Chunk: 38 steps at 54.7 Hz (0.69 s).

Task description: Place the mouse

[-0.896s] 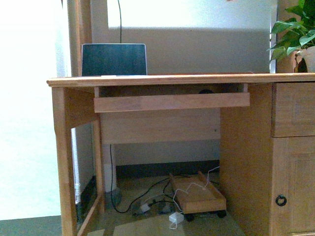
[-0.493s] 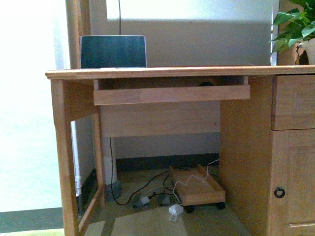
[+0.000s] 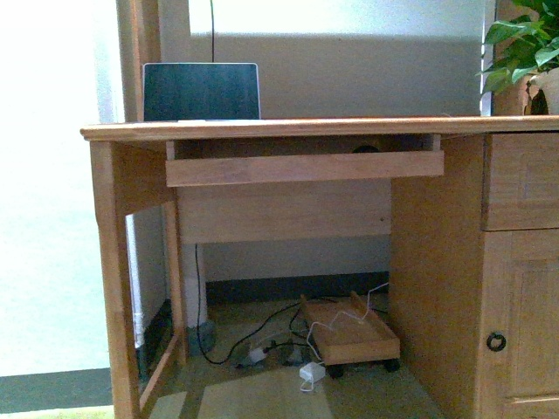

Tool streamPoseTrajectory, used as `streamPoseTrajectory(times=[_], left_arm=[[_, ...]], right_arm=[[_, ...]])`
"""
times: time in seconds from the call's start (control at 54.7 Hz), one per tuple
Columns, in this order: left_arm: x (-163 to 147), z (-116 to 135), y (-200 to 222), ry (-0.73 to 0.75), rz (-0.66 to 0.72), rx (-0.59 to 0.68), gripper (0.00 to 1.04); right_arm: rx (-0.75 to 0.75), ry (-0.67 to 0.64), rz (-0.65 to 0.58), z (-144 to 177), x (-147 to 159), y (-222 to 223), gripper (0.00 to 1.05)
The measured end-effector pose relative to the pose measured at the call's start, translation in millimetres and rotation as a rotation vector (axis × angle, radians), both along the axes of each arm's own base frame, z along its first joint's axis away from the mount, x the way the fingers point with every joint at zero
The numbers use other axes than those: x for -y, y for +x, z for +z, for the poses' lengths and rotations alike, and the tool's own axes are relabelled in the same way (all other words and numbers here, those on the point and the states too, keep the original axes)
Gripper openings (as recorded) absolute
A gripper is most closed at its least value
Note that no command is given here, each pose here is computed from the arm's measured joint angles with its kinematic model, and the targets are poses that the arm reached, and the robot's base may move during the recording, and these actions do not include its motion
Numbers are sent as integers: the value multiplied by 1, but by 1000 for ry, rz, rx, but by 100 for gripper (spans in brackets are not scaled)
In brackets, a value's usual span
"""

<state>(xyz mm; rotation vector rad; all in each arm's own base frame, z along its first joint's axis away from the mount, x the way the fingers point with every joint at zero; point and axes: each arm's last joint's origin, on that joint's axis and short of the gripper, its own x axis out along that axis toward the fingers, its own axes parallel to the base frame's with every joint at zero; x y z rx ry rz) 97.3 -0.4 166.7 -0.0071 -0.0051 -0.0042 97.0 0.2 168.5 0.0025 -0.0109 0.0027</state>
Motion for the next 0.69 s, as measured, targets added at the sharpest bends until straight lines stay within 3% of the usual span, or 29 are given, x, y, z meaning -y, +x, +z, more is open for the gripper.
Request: streamPoseTrajectory(times=[0.695], left_arm=[[0,0,0,0,0,0,97]], right_arm=[[0,0,0,0,0,0,97]])
